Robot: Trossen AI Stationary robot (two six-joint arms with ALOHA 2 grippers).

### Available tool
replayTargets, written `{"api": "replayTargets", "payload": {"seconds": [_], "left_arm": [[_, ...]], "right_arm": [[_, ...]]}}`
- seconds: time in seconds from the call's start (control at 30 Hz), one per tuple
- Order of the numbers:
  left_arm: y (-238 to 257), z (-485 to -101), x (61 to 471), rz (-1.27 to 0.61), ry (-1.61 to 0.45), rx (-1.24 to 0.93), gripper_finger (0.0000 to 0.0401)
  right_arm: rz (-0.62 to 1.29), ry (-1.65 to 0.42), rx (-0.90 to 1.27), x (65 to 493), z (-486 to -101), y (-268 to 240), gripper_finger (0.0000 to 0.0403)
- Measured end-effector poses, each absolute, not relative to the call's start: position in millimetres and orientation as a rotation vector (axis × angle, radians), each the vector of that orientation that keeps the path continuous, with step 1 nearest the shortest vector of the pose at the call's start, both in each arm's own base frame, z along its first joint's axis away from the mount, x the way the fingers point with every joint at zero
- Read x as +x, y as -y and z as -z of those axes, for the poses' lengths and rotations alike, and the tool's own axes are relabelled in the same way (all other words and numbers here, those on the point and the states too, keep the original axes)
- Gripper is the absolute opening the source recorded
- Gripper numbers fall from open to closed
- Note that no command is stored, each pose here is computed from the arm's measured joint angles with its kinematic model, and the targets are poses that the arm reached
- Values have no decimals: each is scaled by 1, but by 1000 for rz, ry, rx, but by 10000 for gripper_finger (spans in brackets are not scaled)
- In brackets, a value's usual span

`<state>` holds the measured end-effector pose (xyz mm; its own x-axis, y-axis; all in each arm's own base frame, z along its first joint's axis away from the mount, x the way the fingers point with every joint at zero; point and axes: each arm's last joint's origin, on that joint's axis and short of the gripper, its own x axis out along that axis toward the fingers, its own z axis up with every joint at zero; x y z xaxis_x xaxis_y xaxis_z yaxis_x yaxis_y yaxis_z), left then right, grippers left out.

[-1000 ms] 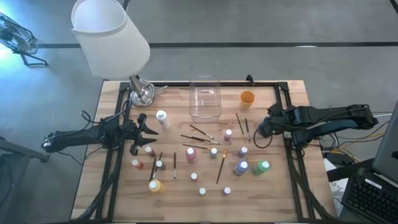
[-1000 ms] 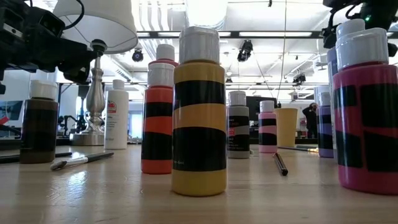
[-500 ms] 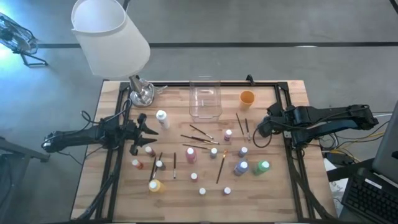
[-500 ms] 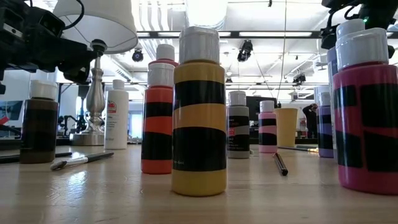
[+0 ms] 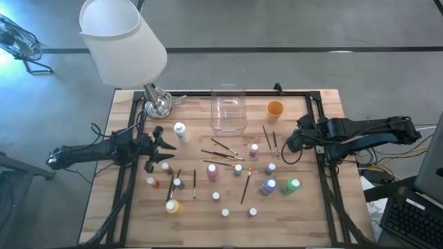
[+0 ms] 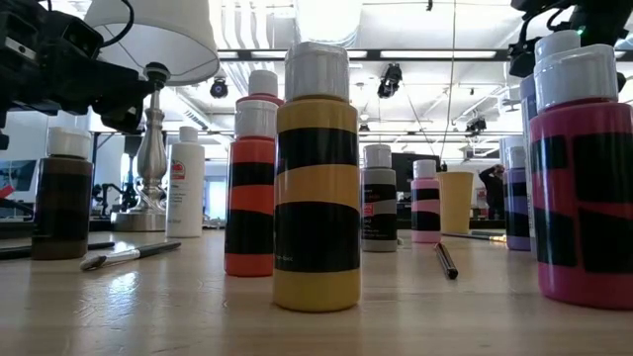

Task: Pick & Place Paint Supplies
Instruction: Put the big blue paint bottle into the bin

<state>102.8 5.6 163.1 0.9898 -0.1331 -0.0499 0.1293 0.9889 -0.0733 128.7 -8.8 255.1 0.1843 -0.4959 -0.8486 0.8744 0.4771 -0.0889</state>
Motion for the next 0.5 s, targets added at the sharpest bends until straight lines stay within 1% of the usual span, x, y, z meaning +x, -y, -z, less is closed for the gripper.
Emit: {"api": "replayTargets", "payload": {"seconds": [0.17,0.37,0.5], "left_arm": [[-6,-163,103,132,-54,-70,140],[-6,-163,103,132,-55,-70,140],[-6,-163,103,132,-55,-70,140]], "right_arm": [[1018,-965,473,129,-255,9,134],[1015,-960,476,129,-255,9,116],[1014,-960,476,129,-255,9,117]]}}
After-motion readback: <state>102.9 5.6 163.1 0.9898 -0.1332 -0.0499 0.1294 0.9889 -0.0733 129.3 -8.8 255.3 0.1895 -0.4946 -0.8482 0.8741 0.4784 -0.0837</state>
